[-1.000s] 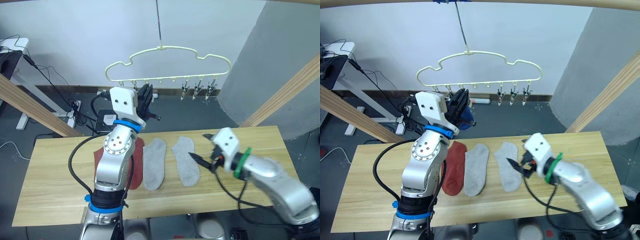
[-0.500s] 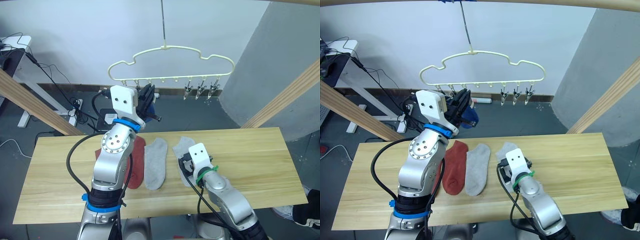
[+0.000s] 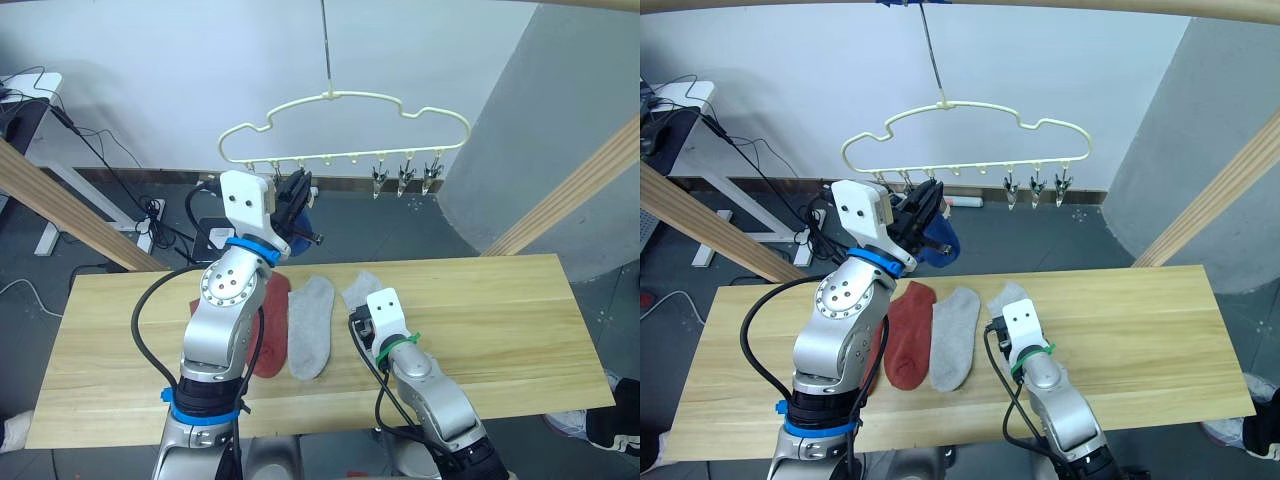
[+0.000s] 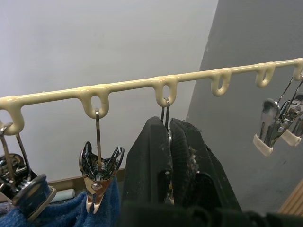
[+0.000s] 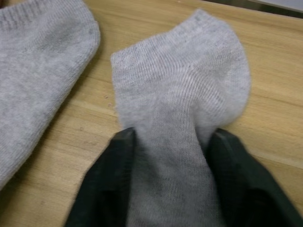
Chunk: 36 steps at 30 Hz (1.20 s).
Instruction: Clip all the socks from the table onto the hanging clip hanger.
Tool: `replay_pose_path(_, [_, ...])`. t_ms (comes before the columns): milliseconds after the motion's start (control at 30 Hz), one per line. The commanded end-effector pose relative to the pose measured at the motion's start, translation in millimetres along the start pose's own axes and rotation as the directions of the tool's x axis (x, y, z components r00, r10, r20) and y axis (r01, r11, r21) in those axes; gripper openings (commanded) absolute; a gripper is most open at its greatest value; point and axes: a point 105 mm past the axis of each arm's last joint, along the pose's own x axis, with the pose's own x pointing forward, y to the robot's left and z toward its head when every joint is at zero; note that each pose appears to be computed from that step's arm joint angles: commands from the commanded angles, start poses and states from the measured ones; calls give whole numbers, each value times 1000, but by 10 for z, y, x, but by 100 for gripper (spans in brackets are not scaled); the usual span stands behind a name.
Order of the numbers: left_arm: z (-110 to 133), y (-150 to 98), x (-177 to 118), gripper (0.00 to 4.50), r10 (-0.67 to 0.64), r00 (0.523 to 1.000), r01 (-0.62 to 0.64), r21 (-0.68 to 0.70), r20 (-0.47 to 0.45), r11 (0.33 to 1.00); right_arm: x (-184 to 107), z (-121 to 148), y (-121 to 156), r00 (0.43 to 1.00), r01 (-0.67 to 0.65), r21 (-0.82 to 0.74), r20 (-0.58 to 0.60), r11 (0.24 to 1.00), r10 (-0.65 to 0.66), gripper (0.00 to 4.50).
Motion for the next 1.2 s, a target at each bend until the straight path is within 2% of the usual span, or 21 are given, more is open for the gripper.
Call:
replay_pose_path(33, [203, -17, -18, 0, -35, 997, 35, 3, 67, 999, -26, -333, -114, 992, 38, 34, -118, 999, -34, 113])
replay_pose_path(133, [217, 9, -13, 0, -48, 997, 49, -11, 66, 999, -65, -259, -170, 996, 21, 13, -84, 1000, -20, 19])
replay_pose_path(167, [220, 18, -12, 0, -49, 997, 51, -25, 66, 998, -85, -210, -184, 998, 2, -10, -62, 1000, -3, 5])
replay_pose_path(233, [230, 25, -13, 0, -60, 996, 62, -33, 67, 998, -122, -103, -190, 999, -39, -54, -19, 998, 38, 5])
replay_pose_path(267, [241, 26, -16, 0, -72, 995, 75, -38, 69, 996, -167, 65, -194, 995, -90, -118, 40, 989, 96, 5])
replay_pose_path(333, [261, 45, -20, 0, -84, 994, 87, -45, 72, 995, -279, 393, -198, 965, -175, -279, 142, 944, 220, 5])
replay_pose_path(400, [269, 66, -17, 0, -82, 994, 87, -67, 74, 994, -344, 529, -174, 936, -233, -368, 165, 900, 310, 5])
replay_pose_path(633, [370, 69, 3, 0, -117, 989, 129, -126, 95, 984, -395, 1126, -291, 841, -231, -545, 304, 806, 447, 5])
replay_pose_path(733, [390, 33, -4, 0, -145, 985, 158, -156, 90, 975, -387, 1237, -234, 799, -241, -591, 330, 770, 503, 5])
replay_pose_path(867, [401, 30, -11, 0, -148, 985, 161, -177, 84, 971, -358, 1284, -172, 771, -236, -624, 346, 745, 534, 5])
replay_pose_path(1200, [396, 52, -19, 0, -132, 989, 145, -222, 74, 964, -363, 1413, 7, 708, -253, -621, 404, 742, 580, 5])
